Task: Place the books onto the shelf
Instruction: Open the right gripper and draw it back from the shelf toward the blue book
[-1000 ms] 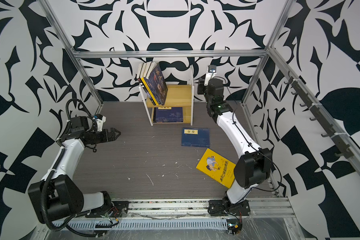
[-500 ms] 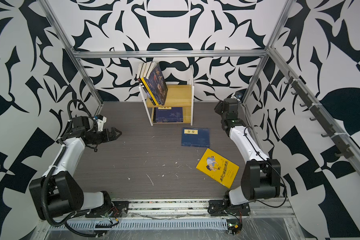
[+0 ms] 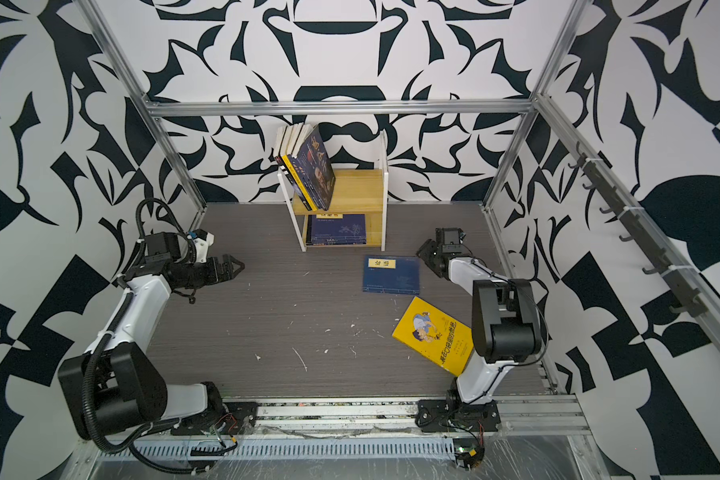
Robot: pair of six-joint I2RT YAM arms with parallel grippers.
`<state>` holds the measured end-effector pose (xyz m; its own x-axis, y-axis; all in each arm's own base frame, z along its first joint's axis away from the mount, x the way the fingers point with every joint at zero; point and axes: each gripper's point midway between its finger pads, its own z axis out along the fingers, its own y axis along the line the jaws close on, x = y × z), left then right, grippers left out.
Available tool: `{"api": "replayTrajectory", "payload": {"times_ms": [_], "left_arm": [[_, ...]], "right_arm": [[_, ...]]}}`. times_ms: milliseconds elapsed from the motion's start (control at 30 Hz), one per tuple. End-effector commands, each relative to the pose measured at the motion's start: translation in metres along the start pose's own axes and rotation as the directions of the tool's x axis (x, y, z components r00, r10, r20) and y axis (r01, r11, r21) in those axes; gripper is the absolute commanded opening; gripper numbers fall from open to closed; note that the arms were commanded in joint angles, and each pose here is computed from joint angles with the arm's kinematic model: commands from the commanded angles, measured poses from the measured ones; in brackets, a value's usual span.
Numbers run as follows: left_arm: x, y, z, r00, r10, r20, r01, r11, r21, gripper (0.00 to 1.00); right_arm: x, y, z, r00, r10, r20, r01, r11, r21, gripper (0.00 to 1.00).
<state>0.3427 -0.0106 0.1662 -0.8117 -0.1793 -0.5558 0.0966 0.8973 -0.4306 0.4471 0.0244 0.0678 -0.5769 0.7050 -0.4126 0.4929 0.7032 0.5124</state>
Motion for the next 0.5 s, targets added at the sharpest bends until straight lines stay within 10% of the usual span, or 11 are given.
{"api": "replayTrajectory", "payload": {"times_ms": [0,467], "left_arm": [[-0.005,-0.007,-0.001,1.000,0.002,-0.002,-0.002,1.000,0.023,1.00],[-0.005,-0.010,0.001,1.000,-0.005,-0.008,0.005,0.999,0.041,0.99]], "right_arm": [[0.003,0.017,0.005,0.999,-0.003,-0.044,0.000,0.997,-0.073,0.70],[0.048,0.005,0.030,0.978,-0.092,-0.186,0.085,0.995,-0.044,0.69]]}}
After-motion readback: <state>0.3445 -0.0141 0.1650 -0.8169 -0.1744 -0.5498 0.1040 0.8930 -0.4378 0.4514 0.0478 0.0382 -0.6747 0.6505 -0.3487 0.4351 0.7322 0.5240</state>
